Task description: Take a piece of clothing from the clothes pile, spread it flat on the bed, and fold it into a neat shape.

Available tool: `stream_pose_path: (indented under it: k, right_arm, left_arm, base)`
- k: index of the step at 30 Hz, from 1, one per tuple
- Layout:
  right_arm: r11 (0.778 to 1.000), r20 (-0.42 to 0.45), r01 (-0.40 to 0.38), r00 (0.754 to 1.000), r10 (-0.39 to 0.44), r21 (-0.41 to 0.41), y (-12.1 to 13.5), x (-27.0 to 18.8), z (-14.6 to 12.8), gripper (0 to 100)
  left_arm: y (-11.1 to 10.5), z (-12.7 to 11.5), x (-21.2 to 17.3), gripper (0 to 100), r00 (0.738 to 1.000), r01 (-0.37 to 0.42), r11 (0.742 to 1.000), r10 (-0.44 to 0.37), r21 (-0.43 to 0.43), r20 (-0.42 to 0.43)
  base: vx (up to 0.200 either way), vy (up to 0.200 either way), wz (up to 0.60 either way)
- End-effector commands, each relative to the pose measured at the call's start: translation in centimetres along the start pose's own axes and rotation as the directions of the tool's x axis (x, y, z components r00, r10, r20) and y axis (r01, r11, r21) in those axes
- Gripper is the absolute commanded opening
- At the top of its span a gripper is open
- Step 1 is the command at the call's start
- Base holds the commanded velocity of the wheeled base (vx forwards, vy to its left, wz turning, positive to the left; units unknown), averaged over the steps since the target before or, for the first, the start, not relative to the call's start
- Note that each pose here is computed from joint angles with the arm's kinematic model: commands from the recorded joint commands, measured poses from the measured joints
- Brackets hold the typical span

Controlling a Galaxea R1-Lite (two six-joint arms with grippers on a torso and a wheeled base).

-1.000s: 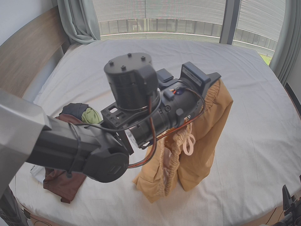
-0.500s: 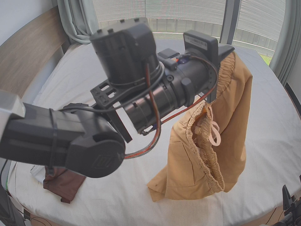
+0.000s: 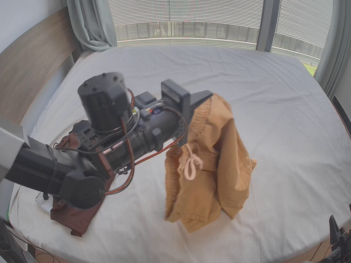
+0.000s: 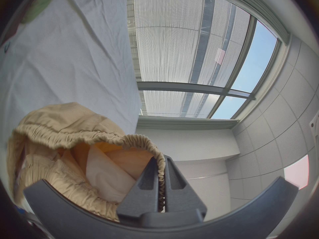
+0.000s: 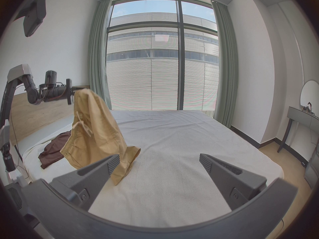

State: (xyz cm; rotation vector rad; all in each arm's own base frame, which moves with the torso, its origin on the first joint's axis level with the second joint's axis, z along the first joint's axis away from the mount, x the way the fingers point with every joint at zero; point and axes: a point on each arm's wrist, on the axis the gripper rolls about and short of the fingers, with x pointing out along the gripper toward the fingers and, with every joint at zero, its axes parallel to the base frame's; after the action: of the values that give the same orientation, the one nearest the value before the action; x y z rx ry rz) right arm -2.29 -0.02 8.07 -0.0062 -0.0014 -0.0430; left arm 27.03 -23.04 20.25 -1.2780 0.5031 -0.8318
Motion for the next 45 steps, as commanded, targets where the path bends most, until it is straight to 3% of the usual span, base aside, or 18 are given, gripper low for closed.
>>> stream_pose_path:
  k: [1, 7, 16, 22, 26, 28, 32, 33, 35, 45]
  right_arm:
    - [1.000, 0.000, 0.000, 1.000, 0.000, -0.001, 0.0, 0.0, -0.4, 100]
    - [1.000, 0.002, 0.000, 1.000, 0.000, -0.001, 0.0, 0.0, -0.4, 100]
    - [1.000, 0.000, 0.000, 1.000, 0.000, 0.000, 0.0, 0.0, -0.4, 100]
    - [1.000, 0.000, 0.000, 1.000, 0.000, 0.000, 0.0, 0.0, -0.4, 100]
    - [1.000, -0.001, 0.000, 1.000, 0.000, 0.000, 0.0, 0.0, -0.4, 100]
    - [1.000, 0.002, -0.002, 1.000, 0.002, 0.000, 0.0, 0.0, -0.4, 100]
    - [1.000, -0.001, -0.002, 1.000, 0.002, 0.000, 0.0, 0.0, -0.4, 100]
    - [1.000, 0.000, -0.002, 1.000, 0.002, 0.000, 0.0, 0.0, -0.4, 100]
    - [1.000, 0.000, -0.002, 1.000, 0.002, -0.001, 0.0, 0.0, -0.4, 100]
    - [1.000, 0.000, -0.002, 1.000, 0.002, 0.000, 0.0, 0.0, -0.4, 100]
  left_arm:
    - [2.3, 2.3, -3.4, 0, 0.998, -0.055, 0.994, 0.051, 0.091, 0.047]
    - [3.7, 2.8, -4.6, 0, 0.995, -0.071, 0.992, 0.062, 0.105, 0.081]
    - [6.3, 3.7, -7.6, 0, 0.980, -0.159, 0.979, 0.142, 0.124, 0.136]
    - [9.0, 4.3, -9.5, 0, 0.960, -0.257, 0.942, 0.223, 0.214, 0.172]
    - [9.8, 4.3, -9.8, 0, 0.962, -0.240, 0.942, 0.198, 0.233, 0.190]
    - [11.3, 4.4, -9.9, 0, 0.957, -0.262, 0.927, 0.212, 0.269, 0.200]
    - [13.7, 4.5, -10.7, 0, 0.933, -0.358, 0.845, 0.300, 0.399, 0.201]
    - [13.8, 4.5, -10.7, 0, 0.931, -0.361, 0.842, 0.304, 0.401, 0.199]
    - [14.8, 4.8, -11.6, 0, 0.913, -0.409, 0.799, 0.350, 0.441, 0.211]
    - [14.8, 6.1, -12.5, 0, 0.902, -0.430, 0.777, 0.352, 0.459, 0.249]
  base:
    - [0.000, 0.000, 0.00]
    - [0.000, 0.000, 0.00]
    - [0.000, 0.000, 0.00]
    - [0.000, 0.000, 0.00]
    - [0.000, 0.000, 0.00]
    - [0.000, 0.000, 0.00]
    - [0.000, 0.000, 0.00]
    - [0.000, 0.000, 0.00]
    - [0.000, 0.000, 0.00]
    - [0.000, 0.000, 0.00]
